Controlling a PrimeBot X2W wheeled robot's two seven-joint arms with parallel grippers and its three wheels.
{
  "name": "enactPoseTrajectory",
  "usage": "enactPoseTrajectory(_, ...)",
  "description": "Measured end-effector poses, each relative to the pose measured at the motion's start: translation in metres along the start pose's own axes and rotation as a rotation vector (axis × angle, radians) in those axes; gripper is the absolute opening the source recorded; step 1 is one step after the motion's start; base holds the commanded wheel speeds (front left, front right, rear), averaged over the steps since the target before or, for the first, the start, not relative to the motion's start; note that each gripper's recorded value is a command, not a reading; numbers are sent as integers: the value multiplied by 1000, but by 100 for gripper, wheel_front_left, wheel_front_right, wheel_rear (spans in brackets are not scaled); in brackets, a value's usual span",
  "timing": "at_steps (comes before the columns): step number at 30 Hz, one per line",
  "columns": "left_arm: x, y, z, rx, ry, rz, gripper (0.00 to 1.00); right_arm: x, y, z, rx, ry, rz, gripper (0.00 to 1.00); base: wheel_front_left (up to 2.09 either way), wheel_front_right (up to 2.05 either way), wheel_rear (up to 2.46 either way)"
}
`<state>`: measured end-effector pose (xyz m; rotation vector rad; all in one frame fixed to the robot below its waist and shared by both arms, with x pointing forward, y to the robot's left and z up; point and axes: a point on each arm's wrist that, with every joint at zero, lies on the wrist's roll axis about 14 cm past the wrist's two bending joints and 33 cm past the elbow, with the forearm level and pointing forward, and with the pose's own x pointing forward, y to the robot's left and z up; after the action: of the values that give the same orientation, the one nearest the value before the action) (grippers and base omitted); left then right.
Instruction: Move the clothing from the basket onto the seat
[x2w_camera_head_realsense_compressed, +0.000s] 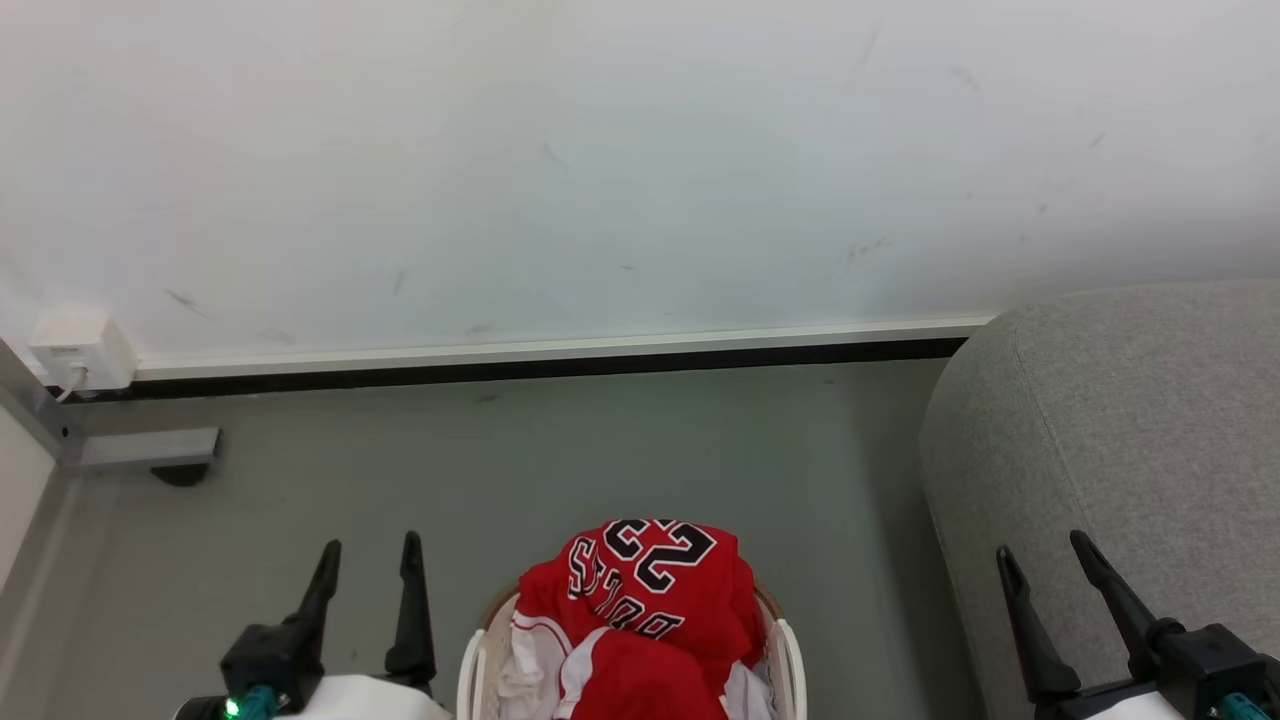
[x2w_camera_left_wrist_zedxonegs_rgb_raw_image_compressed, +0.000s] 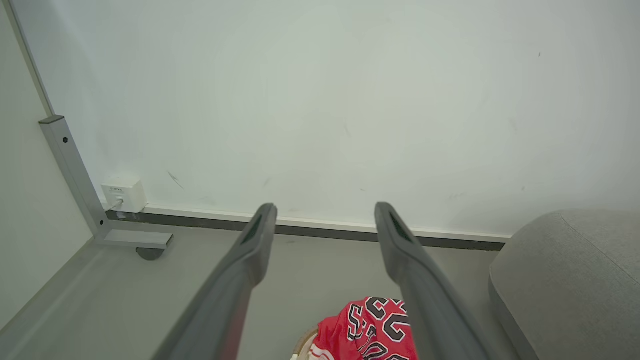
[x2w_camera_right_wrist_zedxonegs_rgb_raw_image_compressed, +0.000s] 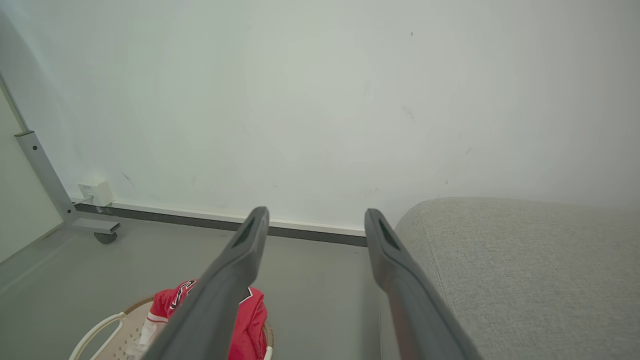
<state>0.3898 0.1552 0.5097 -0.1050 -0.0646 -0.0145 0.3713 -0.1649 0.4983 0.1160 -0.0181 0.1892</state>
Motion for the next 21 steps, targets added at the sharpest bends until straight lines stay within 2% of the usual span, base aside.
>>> enactPoseTrajectory(16,1,-7,8,111,-48,-28,100,0,6,9,-90,-38,38,100,0,0,0)
enactPoseTrajectory(21,1,-7,8,113,-50,-27,100,0,7,9,-91,-39,38,100,0,0,0)
